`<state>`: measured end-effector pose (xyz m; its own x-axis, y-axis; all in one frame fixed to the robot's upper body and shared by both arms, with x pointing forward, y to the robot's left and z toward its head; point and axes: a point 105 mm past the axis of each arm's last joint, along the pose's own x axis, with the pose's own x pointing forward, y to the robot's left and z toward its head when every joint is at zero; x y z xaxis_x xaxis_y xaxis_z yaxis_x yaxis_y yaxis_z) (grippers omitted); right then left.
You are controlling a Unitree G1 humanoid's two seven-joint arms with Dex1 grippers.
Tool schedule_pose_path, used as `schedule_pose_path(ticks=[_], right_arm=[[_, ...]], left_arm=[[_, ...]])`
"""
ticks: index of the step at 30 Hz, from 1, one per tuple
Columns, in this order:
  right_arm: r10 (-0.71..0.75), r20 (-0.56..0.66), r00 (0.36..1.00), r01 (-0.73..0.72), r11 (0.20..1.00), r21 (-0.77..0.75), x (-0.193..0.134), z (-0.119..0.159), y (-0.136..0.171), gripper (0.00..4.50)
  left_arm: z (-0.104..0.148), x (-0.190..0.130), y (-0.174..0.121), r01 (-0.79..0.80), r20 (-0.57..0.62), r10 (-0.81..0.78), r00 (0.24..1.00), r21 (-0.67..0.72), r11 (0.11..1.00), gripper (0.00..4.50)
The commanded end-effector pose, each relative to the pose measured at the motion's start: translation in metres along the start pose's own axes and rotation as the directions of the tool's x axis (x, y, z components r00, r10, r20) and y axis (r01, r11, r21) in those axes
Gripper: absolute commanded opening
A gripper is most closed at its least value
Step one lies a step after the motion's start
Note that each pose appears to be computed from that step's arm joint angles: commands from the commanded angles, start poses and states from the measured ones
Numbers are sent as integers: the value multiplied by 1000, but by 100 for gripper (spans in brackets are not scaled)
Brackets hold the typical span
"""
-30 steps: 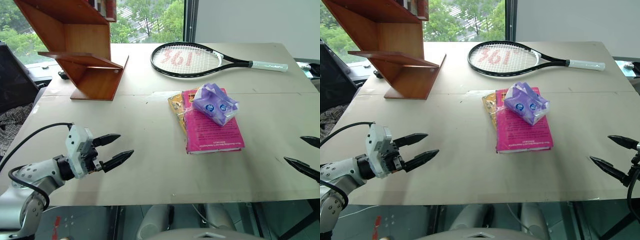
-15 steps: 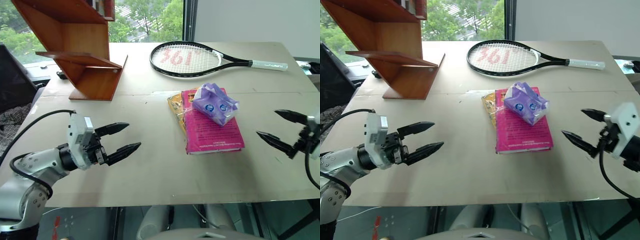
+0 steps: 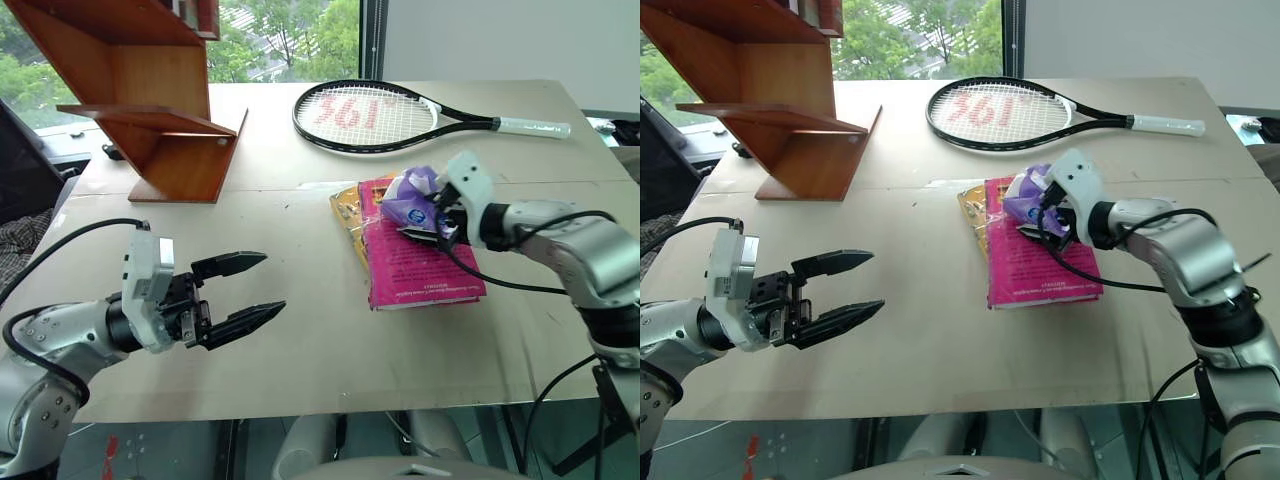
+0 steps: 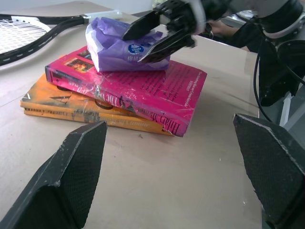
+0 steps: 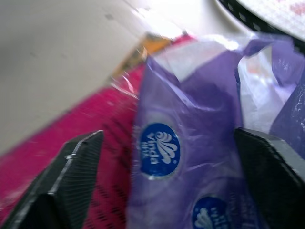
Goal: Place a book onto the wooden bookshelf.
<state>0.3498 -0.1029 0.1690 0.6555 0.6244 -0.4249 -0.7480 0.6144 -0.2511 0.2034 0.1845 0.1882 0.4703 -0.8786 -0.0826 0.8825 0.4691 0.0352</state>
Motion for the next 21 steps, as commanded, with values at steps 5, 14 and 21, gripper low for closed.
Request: schedule_pose_path(ticks=[5,14,21], right_arm=[[-3,8,1000,3,998,-56,-4,0,-5,57],[-339,47,940,337,940,50,-95,-5,-80,10],[-460,-147,876,467,884,13,-120,-81,-106,10]], left_arm=[[8,0,-10,-8,36,7,999,43,999,450],[15,17,-14,62,76,-67,995,70,996,450],[25,38,-20,172,103,-179,978,77,982,450]])
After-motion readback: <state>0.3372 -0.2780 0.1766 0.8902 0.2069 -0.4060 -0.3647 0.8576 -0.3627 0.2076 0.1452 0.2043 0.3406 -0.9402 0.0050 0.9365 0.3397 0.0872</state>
